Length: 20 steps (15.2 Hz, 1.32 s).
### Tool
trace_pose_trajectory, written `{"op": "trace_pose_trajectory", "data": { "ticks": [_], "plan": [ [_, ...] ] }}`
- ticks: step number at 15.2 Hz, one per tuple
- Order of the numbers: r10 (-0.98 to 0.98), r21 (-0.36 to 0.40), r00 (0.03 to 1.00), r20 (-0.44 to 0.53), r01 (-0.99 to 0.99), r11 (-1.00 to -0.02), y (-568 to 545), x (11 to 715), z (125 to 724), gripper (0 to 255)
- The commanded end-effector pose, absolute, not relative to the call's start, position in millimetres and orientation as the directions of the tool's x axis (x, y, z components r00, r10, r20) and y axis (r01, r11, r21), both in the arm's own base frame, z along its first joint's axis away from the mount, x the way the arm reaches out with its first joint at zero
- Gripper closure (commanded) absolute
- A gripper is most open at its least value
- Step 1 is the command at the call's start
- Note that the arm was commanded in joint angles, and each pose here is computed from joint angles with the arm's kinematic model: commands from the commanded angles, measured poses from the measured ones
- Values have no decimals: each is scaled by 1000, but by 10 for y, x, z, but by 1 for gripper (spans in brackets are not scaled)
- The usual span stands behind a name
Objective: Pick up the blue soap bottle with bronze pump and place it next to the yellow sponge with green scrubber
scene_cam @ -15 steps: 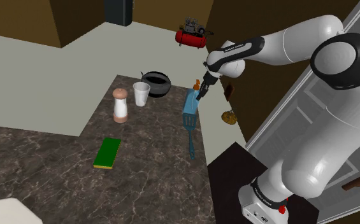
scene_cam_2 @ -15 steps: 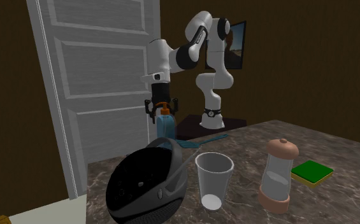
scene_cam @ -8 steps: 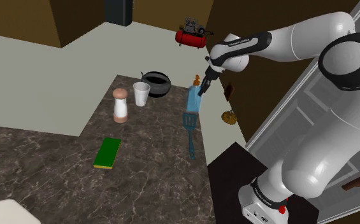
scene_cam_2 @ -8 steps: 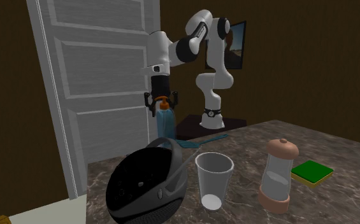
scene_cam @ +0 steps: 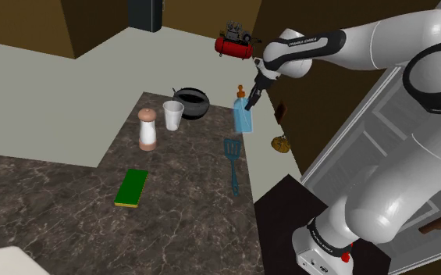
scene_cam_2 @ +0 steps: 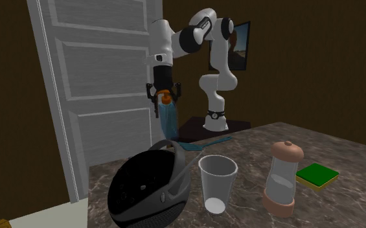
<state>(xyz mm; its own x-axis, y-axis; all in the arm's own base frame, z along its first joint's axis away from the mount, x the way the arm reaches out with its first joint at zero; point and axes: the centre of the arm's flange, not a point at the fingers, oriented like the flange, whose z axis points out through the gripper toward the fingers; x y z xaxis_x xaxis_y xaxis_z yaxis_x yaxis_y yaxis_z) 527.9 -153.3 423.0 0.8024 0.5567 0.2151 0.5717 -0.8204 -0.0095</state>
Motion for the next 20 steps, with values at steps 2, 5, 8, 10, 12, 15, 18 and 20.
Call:
{"op": "trace_pose_trajectory", "data": {
  "ticks": [2, 5, 8, 10, 12, 15, 18, 20],
  "plan": [
    [557, -9, 802, 215, 572, -820, -1541, 5275, 4384, 255],
    [557, -9, 802, 215, 572, -820, -1541, 5275, 4542, 255],
    [557, -9, 802, 215, 572, -820, -1541, 5275, 4701, 255],
    [557, -9, 802, 215, 572, -820, -1541, 5275, 4806, 255],
    [557, -9, 802, 215, 572, -820, -1541, 5275, 4912, 255],
    [557, -9, 802, 215, 572, -820, -1541, 5275, 5070, 255],
    [557, -9, 802, 215, 572, -820, -1541, 5275, 5229, 255],
    [557, -9, 802, 215, 572, -820, -1541, 5275, 5334, 255]
  ]
}}
